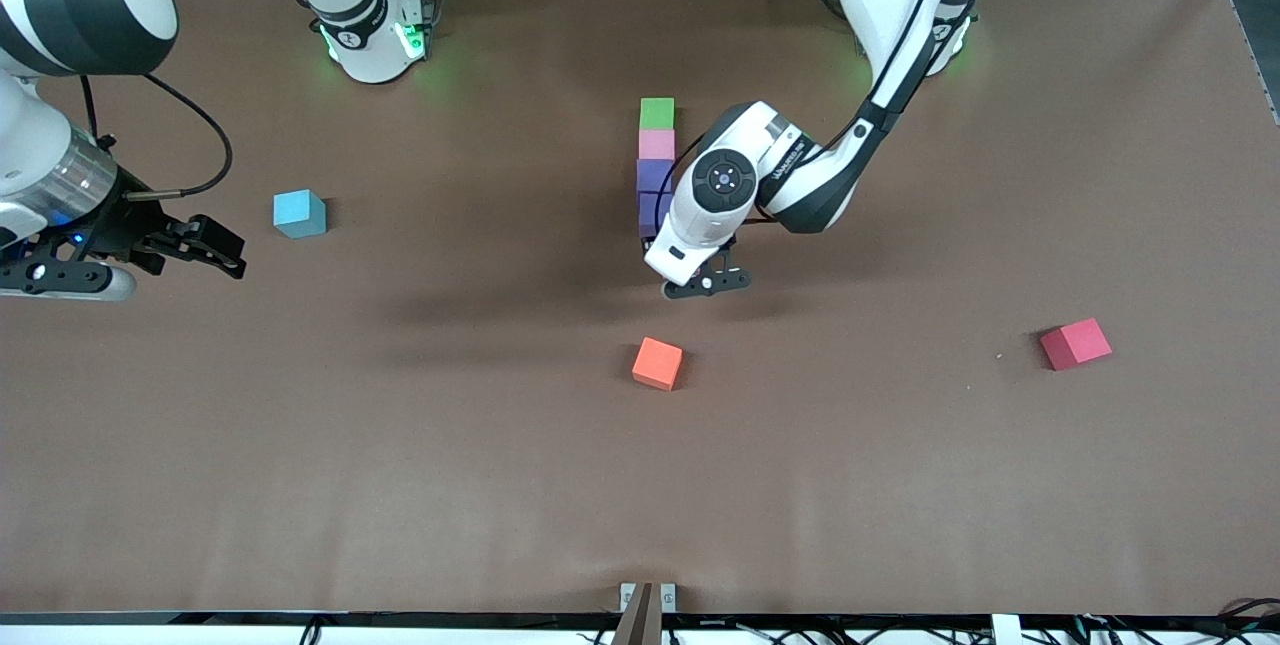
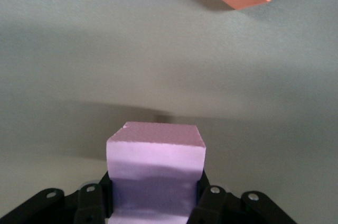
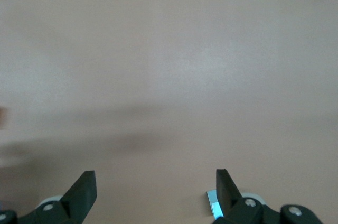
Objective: Arrange blocks into number 1
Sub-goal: 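Lower the pink block at the column end and open the left gripper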
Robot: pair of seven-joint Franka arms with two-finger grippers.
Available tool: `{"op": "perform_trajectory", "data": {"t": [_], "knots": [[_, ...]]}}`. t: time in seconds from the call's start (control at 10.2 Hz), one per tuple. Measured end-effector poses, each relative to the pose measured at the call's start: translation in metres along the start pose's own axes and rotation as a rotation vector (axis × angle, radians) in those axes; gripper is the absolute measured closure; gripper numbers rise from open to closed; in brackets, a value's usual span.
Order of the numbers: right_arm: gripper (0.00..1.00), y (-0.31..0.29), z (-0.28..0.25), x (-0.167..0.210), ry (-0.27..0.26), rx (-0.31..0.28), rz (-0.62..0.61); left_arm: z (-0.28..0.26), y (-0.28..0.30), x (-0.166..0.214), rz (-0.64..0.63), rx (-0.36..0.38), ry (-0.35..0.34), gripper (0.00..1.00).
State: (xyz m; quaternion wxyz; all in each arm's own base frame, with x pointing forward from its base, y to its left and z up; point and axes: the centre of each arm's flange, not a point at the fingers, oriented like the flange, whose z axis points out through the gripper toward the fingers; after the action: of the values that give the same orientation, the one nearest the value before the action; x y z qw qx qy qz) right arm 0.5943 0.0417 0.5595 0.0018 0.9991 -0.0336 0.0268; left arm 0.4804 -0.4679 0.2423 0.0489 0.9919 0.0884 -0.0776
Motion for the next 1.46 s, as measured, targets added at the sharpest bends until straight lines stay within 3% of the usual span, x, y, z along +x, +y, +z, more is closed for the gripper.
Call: {"op": "perform_trajectory", "data": {"t": [0.29, 1.46], "knots": [[0.00, 0.007, -0.013, -0.007, -0.048, -0.008, 0.011, 0.015, 0.014, -0.013, 0.008, -0.001, -0.001, 0.44], [0.00, 0.039, -0.033, -0.008, -0.070, -0.011, -0.069, 0.026, 0.028, -0.032, 0.166, 0.086, 0.094, 0.44]]}}
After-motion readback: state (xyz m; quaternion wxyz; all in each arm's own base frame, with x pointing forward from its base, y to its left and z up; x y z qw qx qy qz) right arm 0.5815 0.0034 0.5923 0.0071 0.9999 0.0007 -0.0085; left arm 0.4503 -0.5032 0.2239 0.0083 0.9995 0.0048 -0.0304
